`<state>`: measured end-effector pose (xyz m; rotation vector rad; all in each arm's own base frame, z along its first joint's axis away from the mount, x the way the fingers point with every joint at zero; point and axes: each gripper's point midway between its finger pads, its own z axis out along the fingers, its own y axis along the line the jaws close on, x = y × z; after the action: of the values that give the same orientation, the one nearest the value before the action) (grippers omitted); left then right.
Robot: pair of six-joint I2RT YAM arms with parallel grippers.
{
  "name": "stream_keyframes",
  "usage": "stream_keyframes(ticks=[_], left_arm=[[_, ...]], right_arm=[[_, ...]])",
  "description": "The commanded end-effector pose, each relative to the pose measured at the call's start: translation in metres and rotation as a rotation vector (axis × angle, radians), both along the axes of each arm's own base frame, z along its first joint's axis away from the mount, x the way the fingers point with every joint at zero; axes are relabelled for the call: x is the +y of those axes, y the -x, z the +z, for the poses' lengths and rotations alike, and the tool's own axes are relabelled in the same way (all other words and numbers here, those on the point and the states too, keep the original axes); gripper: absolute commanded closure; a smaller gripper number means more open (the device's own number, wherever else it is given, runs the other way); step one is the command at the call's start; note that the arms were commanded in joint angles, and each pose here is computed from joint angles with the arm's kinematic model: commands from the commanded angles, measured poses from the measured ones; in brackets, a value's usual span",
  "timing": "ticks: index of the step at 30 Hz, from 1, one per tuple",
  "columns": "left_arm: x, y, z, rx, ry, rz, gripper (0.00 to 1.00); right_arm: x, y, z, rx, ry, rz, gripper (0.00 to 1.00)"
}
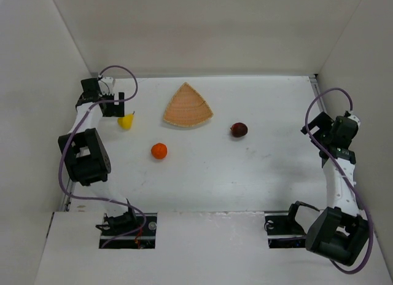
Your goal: Place and organize the fake fruits in the fruit bowl
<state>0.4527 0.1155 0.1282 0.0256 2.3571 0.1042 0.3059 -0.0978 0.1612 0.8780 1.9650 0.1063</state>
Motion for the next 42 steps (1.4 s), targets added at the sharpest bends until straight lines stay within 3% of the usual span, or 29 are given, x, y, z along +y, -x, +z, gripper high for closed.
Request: stream_keyframes(ticks=[1, 7, 13, 17, 22, 27, 32, 37, 42], left_arm=[[-0.029, -0.026, 0.009, -0.041, 0.054, -0.102, 0.00], [-0.050, -0.044, -0.025, 0.007, 0.090, -0.145, 0.00], [-0.040, -0.039, -0.063, 0.104, 0.067, -0.110, 0.02], [-0.037, -0.031, -0.064, 0.128, 0.060, -0.120, 0.22], [-0.052, -0.031, -0.042, 0.080, 0.019, -0.168, 0.74], [-0.104, -0.043, 0.016, -0.070, -0.041, -0.278, 0.76], [-0.210, -0.061, 0.061, -0.232, -0.042, -0.471, 0.74], [-0.305, -0.072, 0.031, -0.223, -0.021, -0.635, 0.73], [-0.349, -0.079, -0.005, -0.180, -0.015, -0.682, 0.73]], right_arm=[[0.005, -0.009, 0.011, -0.053, 0.010, 0.021, 0.00], [0.011, -0.005, 0.008, -0.041, 0.001, 0.029, 0.00], [0.011, -0.001, 0.009, -0.043, 0.006, 0.023, 0.00], [0.011, -0.004, 0.011, -0.042, 0.001, 0.024, 0.00], [0.017, -0.013, 0.019, -0.057, -0.004, 0.043, 0.00], [0.024, -0.016, 0.019, -0.058, -0.005, 0.062, 0.00], [0.037, -0.017, 0.005, -0.040, -0.032, 0.087, 0.00], [0.068, -0.021, -0.001, -0.023, -0.043, 0.177, 0.00], [0.106, -0.026, 0.002, -0.047, -0.043, 0.259, 0.00]])
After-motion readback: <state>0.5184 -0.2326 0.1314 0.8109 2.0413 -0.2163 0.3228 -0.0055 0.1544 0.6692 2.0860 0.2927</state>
